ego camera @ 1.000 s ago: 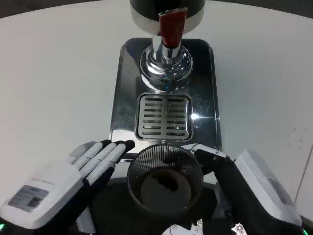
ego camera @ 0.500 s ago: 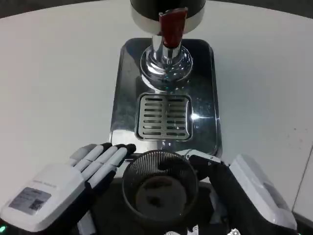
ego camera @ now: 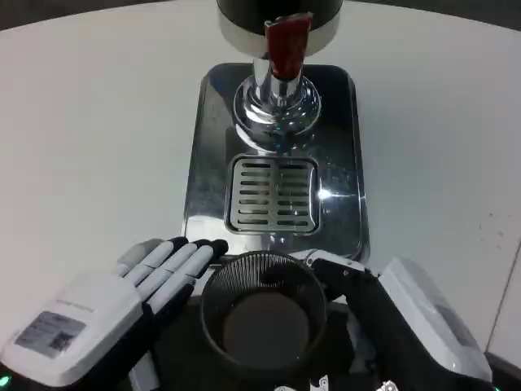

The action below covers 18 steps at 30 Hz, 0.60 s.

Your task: Grasp the cup under the faucet to collect the drink, then remove the cup.

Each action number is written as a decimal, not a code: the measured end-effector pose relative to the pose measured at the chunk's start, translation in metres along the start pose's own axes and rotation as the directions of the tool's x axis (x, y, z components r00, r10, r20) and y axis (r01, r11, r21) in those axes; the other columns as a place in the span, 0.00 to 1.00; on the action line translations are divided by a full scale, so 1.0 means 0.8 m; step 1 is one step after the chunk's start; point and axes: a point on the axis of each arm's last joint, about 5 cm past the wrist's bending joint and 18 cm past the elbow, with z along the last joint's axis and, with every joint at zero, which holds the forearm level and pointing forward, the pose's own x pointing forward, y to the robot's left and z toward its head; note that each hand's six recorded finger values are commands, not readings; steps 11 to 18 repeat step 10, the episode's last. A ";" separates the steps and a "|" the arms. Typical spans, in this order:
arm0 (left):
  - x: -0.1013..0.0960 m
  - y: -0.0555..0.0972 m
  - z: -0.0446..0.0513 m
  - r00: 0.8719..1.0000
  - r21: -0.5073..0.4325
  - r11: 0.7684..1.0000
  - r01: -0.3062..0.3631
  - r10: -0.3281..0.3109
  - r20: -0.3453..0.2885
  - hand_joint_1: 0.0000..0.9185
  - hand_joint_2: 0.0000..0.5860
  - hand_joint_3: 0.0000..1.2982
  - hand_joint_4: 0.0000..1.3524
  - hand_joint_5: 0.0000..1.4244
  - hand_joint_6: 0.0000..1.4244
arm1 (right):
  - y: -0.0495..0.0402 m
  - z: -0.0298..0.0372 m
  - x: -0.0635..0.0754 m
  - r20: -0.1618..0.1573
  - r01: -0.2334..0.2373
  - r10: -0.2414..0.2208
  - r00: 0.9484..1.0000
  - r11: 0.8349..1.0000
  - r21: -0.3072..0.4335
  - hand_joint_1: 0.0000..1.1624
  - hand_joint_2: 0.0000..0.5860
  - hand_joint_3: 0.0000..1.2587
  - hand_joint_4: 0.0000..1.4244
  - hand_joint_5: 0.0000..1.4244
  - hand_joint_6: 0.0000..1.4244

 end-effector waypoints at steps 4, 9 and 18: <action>0.000 0.001 0.000 1.000 0.004 1.000 0.004 -0.004 0.002 0.16 0.07 0.00 0.00 0.00 0.00 | 0.000 0.0002 0.001 0.003 0.001 -0.001 1.000 1.000 -0.001 0.87 0.28 0.79 0.85 0.88 1.00; 0.000 0.001 0.000 1.000 0.004 1.000 0.006 -0.006 0.004 0.16 0.07 0.00 0.00 0.00 0.00 | 0.000 0.0003 0.001 0.004 0.002 -0.002 1.000 1.000 -0.001 0.87 0.28 0.79 0.85 0.88 1.00; 0.000 0.001 0.000 1.000 0.004 1.000 0.006 -0.006 0.005 0.16 0.07 0.00 0.00 0.00 0.00 | 0.000 0.0003 0.001 0.004 0.002 -0.002 1.000 1.000 -0.001 0.87 0.28 0.79 0.85 0.88 1.00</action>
